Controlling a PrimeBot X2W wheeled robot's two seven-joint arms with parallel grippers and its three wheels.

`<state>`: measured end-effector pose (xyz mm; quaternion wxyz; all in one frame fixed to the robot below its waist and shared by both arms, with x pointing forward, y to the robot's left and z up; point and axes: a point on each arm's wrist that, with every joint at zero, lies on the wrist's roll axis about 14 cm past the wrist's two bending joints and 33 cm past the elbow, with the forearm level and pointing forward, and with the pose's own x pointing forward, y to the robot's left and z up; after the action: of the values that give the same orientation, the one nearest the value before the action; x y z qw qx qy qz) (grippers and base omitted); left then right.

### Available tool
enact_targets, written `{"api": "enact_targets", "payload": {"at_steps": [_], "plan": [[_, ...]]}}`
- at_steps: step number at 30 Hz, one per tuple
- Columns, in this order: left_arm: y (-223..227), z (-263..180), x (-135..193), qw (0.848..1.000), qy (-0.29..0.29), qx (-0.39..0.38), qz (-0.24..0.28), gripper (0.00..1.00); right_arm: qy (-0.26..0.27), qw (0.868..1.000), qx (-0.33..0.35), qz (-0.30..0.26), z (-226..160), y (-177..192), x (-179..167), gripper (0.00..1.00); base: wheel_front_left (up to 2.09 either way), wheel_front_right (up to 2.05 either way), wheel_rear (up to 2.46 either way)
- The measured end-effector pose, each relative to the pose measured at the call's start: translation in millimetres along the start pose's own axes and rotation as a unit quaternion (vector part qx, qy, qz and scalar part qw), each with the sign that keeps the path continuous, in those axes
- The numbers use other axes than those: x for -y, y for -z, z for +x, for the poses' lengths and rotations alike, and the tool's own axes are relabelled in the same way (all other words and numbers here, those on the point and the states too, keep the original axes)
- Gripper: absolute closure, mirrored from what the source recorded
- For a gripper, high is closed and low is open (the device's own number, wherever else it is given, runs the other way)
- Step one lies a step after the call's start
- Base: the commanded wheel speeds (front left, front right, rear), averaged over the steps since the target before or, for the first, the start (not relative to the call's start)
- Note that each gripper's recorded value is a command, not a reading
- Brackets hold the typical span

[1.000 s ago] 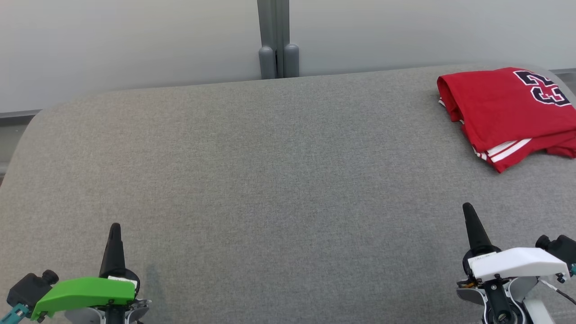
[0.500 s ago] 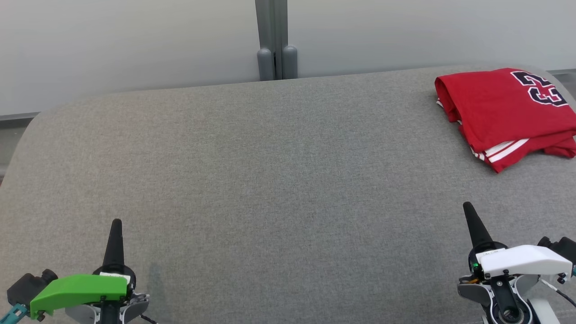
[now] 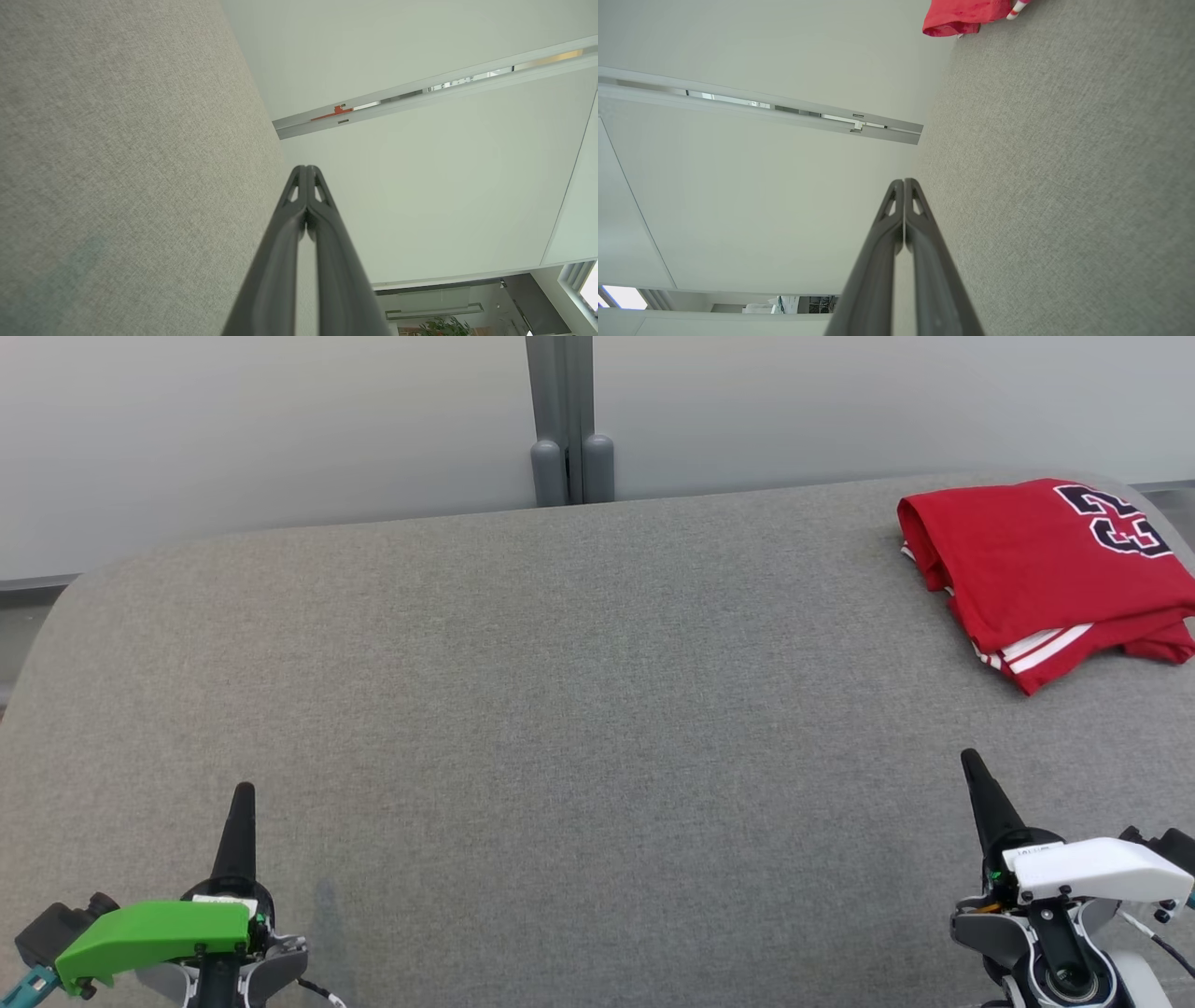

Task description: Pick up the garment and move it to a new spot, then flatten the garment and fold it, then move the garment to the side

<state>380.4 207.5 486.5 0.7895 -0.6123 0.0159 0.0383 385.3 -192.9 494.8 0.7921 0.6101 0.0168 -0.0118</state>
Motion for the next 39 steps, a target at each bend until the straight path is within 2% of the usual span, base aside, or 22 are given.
{"api": "enact_targets", "payload": {"at_steps": [25, 39], "plan": [[3, 4, 13, 0.995, 0.022, -0.013, -0.098, 1.0, -0.011, 0.995, 0.002, 0.1, 2, -7, -6, 1.0, 0.0, 0.0, 0.0], [3, 5, 19, 0.991, 0.032, -0.017, -0.127, 1.0, -0.017, 0.991, 0.002, 0.13, 2, -9, -8, 1.0, 0.0, 0.0, 0.0]]}}
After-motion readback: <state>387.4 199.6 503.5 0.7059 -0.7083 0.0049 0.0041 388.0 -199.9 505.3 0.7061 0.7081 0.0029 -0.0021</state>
